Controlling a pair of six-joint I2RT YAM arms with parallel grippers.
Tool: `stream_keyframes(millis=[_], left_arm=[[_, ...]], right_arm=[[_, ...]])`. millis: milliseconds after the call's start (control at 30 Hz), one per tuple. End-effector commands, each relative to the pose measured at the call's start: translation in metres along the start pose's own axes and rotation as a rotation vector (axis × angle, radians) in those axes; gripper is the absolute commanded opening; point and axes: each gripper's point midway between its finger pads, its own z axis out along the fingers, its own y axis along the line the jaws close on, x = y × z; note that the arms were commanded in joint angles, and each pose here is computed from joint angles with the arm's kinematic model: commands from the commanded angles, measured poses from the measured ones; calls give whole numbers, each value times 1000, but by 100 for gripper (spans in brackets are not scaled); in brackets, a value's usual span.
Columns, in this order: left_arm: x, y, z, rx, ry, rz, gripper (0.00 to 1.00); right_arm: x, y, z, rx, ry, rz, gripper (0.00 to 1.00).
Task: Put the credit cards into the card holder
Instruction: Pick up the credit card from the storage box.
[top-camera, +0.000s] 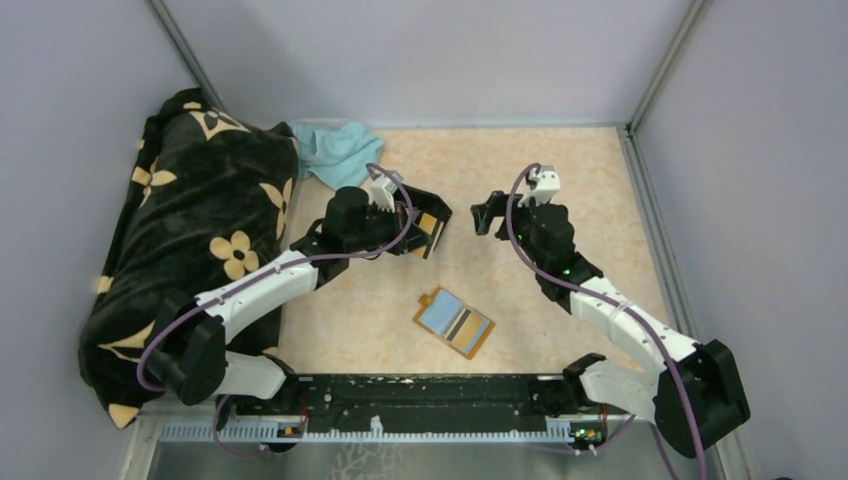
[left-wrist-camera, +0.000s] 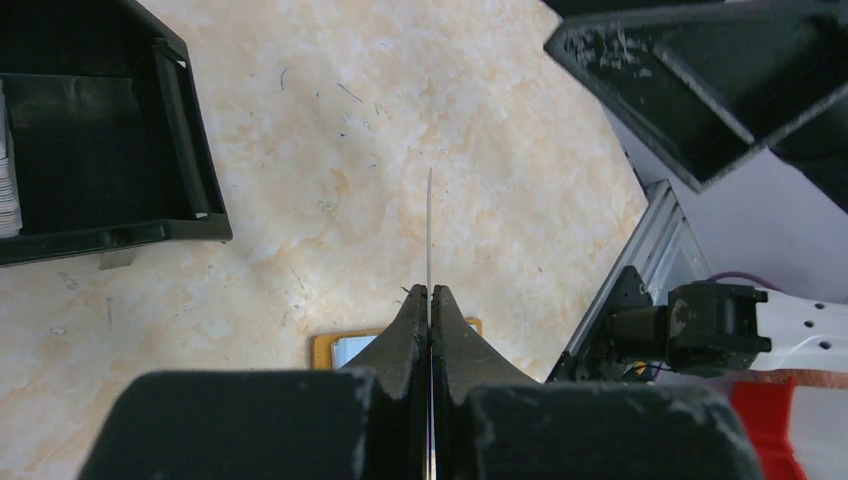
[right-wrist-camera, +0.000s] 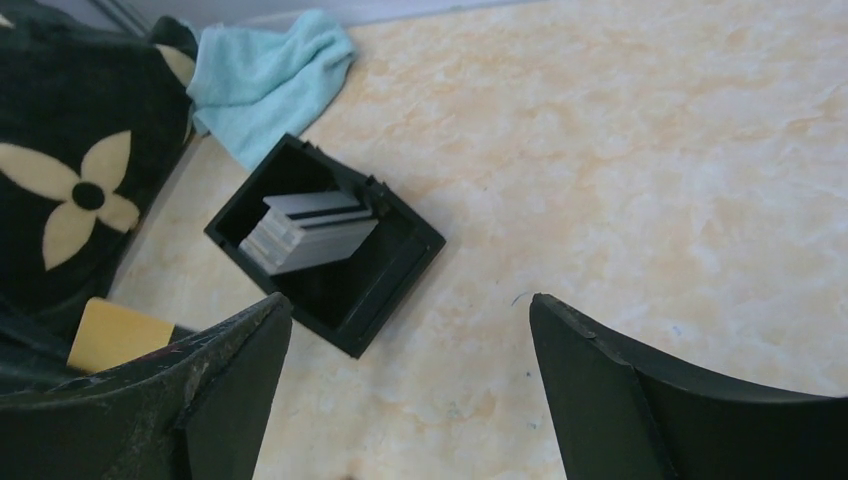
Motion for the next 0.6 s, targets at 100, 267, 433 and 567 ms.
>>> stream_keyframes(millis=[100, 267, 433, 567], left_arm=[[-7, -11, 10, 94, -25, -116, 0], [3, -19, 14, 184, -13, -207, 0], [9, -32, 17, 299, 5, -278, 0], [11, -42, 18, 386, 22, -324, 0]], right_arm=[[0, 49, -30, -274, 6, 178, 79], [19, 63, -45, -364, 63, 279, 73], [26, 67, -53, -409, 73, 340, 67], [33, 74, -52, -450, 97, 371, 64]])
